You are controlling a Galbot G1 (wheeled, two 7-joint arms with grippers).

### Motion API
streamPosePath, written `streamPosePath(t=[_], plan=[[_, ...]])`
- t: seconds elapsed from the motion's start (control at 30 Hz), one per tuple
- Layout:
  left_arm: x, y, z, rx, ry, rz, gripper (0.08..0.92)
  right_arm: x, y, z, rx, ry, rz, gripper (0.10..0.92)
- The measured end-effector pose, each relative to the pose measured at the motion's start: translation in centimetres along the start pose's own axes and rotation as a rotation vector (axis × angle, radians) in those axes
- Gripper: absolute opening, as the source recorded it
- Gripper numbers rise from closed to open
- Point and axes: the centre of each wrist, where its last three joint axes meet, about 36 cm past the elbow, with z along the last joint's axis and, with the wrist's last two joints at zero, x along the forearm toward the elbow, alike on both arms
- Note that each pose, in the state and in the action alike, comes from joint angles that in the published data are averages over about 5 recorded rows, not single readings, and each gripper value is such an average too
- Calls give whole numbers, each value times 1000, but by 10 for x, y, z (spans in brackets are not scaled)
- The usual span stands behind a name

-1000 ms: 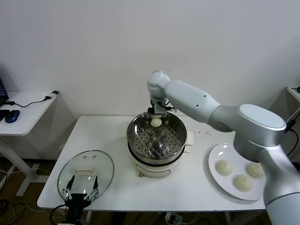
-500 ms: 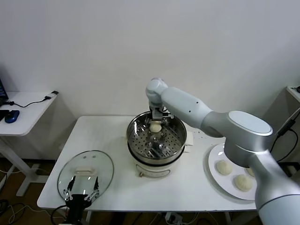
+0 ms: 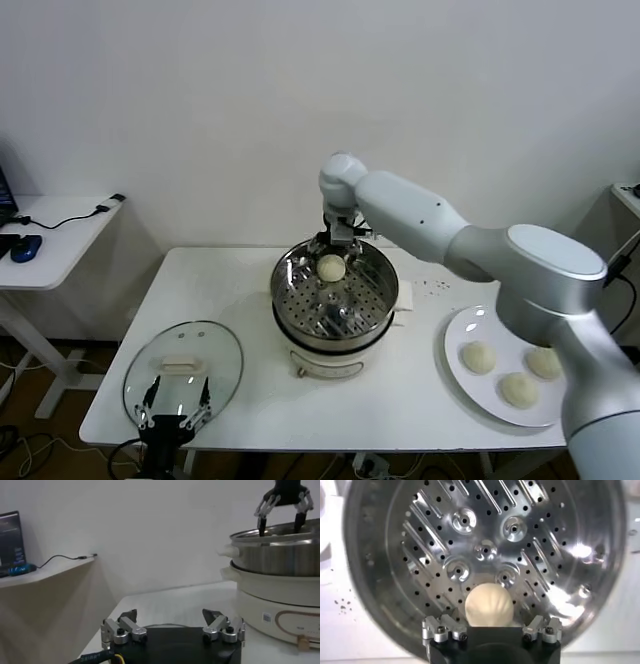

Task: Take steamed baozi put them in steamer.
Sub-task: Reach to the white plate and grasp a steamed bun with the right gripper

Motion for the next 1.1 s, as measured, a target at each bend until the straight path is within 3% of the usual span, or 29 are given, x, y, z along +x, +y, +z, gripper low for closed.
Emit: streamPosePath(t=[0.3, 0.53, 0.83, 1.1], plan=[[1, -5, -2, 9, -6, 13, 823, 66, 107, 3, -142, -55, 153, 823], [3, -5, -5, 10, -9, 17, 823, 88, 216, -19, -561, -66, 227, 823], [6, -6, -5, 11, -4, 21, 823, 66, 330, -72, -1225, -56, 157, 823], [6, -6, -3, -3, 5, 29, 823, 6, 381, -122, -1514, -102, 66, 823]])
